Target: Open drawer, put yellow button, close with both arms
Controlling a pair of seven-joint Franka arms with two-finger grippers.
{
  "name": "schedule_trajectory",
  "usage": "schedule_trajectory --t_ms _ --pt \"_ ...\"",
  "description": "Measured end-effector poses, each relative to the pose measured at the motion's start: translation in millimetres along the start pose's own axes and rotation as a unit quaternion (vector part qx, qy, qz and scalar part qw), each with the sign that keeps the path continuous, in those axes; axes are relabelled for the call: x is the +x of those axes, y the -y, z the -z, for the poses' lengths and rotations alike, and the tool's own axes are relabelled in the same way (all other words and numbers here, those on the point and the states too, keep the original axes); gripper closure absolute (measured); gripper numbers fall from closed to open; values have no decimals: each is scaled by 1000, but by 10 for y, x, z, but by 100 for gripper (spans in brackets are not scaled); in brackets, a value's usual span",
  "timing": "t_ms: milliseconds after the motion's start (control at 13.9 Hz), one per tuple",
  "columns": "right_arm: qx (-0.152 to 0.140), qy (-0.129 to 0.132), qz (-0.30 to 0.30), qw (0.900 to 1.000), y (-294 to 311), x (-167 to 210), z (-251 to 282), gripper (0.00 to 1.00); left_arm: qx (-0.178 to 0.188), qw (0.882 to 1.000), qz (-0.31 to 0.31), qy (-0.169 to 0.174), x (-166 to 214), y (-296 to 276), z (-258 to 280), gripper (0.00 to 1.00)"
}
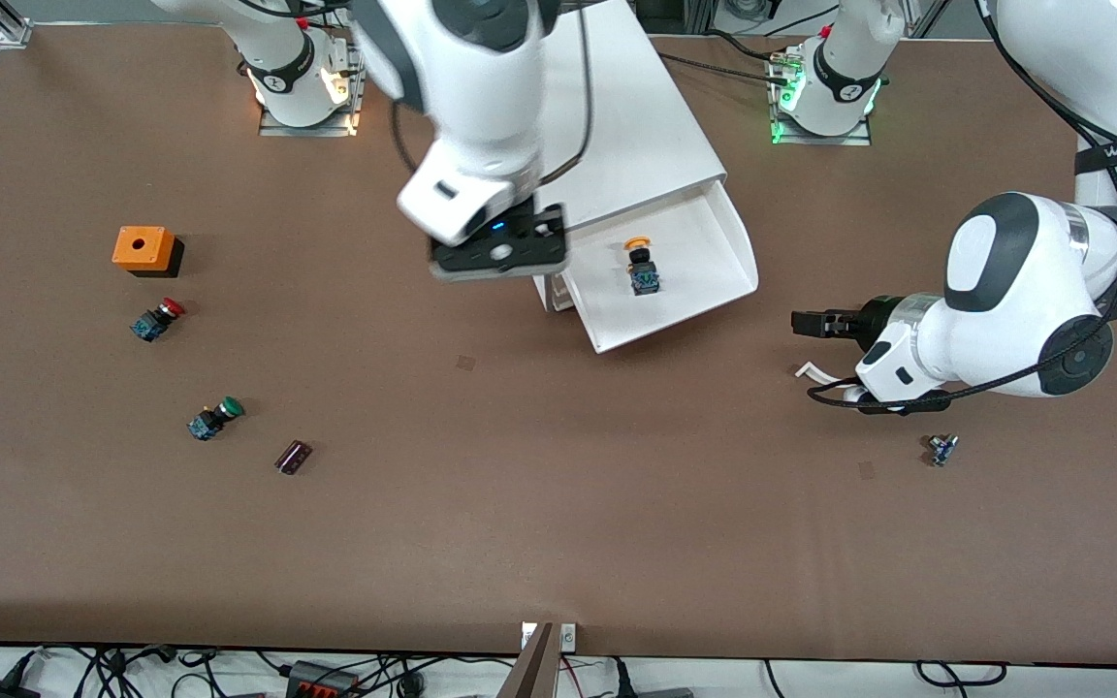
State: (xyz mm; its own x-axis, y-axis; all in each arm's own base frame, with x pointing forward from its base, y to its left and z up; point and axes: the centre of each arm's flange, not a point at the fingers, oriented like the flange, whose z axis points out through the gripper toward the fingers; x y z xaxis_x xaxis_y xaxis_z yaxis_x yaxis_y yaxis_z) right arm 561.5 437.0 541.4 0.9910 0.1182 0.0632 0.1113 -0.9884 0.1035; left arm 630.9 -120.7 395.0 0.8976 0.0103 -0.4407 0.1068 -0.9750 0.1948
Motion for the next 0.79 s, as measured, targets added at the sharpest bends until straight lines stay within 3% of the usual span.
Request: schedule_trajectory --t_ms 215,359,645,789 --pt "-10 18 -44 999 -985 451 -119 0 16 1000 0 -3 5 22 3 0" --pt "0 26 -79 997 -1711 683 -151 0 18 1000 1 -3 34 38 -4 0" --pt "22 65 -64 996 -2881 816 -245 0 16 1000 8 3 298 133 -167 0" --pt "24 69 -81 994 -3300 841 -286 0 11 1000 12 -24 412 99 -154 0"
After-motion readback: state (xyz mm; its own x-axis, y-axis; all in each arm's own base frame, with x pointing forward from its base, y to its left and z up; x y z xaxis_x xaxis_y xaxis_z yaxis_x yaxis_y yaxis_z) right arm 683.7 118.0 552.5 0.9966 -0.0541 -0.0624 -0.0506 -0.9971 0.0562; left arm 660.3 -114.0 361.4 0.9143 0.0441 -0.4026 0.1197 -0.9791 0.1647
